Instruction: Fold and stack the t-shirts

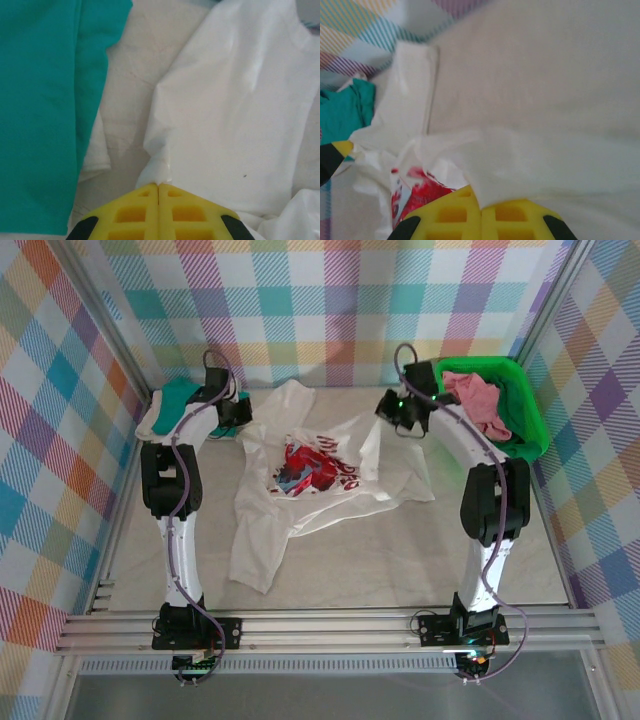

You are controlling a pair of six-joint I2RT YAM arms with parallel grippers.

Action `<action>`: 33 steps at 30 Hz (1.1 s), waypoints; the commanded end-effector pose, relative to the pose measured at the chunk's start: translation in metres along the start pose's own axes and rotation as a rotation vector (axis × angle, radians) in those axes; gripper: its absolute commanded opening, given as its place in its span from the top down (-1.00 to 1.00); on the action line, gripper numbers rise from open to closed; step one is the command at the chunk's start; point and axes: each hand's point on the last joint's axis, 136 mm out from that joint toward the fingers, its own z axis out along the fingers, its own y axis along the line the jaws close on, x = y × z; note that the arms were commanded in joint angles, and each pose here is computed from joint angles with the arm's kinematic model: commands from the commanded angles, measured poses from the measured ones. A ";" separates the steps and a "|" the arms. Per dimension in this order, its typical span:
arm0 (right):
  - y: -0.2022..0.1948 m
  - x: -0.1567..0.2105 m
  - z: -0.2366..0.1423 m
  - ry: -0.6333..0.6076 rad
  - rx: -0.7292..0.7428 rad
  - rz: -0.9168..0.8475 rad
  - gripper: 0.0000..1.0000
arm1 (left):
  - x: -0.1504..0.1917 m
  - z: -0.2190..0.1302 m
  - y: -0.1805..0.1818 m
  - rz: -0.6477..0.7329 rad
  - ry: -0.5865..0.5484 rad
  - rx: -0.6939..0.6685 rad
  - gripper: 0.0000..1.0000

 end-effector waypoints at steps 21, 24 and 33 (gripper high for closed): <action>-0.079 -0.166 0.025 -0.275 0.169 -0.192 0.22 | -0.077 0.011 0.002 0.070 -0.142 -0.016 -0.20; -0.062 -0.180 -0.007 -0.326 0.165 -0.202 0.13 | -0.095 -0.027 -0.005 0.067 -0.196 -0.032 -0.30; -0.041 -0.055 -0.045 -0.043 0.146 -0.147 0.04 | 0.012 -0.102 -0.049 0.011 -0.111 -0.003 -0.33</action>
